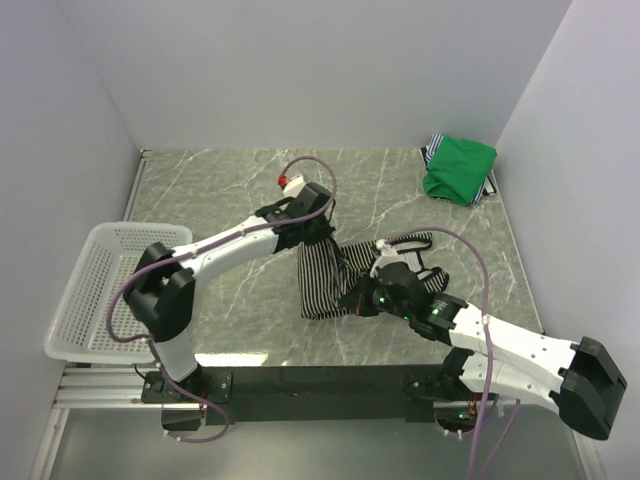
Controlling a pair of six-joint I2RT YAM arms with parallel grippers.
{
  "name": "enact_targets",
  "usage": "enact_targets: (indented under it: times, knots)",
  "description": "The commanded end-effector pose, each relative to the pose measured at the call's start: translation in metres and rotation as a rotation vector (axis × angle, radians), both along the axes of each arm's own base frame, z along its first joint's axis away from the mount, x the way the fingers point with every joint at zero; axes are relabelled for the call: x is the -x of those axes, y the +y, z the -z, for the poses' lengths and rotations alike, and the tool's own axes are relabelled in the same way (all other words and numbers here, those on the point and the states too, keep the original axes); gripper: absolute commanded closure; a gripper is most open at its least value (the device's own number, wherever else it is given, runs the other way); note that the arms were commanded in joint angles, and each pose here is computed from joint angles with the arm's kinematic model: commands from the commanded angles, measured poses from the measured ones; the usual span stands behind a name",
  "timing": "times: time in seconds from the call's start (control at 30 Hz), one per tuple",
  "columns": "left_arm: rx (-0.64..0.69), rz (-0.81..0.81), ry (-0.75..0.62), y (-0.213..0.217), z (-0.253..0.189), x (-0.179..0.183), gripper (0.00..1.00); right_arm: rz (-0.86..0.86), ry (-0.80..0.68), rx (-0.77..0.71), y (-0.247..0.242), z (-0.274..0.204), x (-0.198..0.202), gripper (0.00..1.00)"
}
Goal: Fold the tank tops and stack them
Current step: Fold the tank top
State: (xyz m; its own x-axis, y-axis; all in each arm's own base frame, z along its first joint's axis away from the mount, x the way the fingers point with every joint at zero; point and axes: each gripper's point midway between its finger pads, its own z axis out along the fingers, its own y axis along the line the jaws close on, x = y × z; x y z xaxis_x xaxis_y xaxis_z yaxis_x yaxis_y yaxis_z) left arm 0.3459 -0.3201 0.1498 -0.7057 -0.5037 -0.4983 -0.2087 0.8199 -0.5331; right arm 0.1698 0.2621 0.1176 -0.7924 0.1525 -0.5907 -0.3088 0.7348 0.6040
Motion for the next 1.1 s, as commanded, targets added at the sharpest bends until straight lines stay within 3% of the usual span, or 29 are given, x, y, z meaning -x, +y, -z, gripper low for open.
enact_targets:
  times: [0.0, 0.27, 0.63, 0.73, 0.77, 0.8, 0.87, 0.9, 1.07]
  knots:
    - [0.069, 0.029, -0.056, -0.031, -0.023, -0.016, 0.99, 0.089, 0.032, 0.033, -0.026, 0.013, -0.002, 0.99]
    - [0.075, 0.078, -0.031, -0.072, -0.004, -0.028, 0.99, 0.257, 0.044, 0.082, -0.074, 0.026, -0.016, 0.99]
    - [0.085, 0.131, -0.015, -0.108, 0.022, -0.039, 0.99, 0.373, 0.134, 0.144, -0.104, 0.058, -0.022, 1.00]
    - [0.097, 0.170, -0.021, -0.118, 0.028, -0.040, 0.99, 0.392, 0.148, 0.145, -0.108, 0.063, -0.020, 0.84]
    - [0.105, 0.179, -0.027, -0.119, 0.029, -0.040, 0.95, 0.402, 0.148, 0.146, -0.110, 0.064, -0.019, 0.70]
    - [0.111, 0.188, -0.038, -0.120, 0.028, -0.039, 0.82, 0.421, 0.141, 0.146, -0.114, 0.063, -0.021, 0.64]
    - [0.159, 0.214, -0.086, -0.124, 0.013, -0.038, 0.70, 0.435, 0.122, 0.140, -0.117, 0.054, -0.021, 0.45]
    - [0.165, 0.227, -0.113, -0.124, 0.005, -0.039, 0.62, 0.447, 0.109, 0.151, -0.120, 0.050, -0.022, 0.43]
    - [0.193, 0.248, -0.235, -0.107, -0.064, -0.045, 0.49, 0.499, 0.036, 0.153, -0.134, 0.012, -0.026, 0.41]
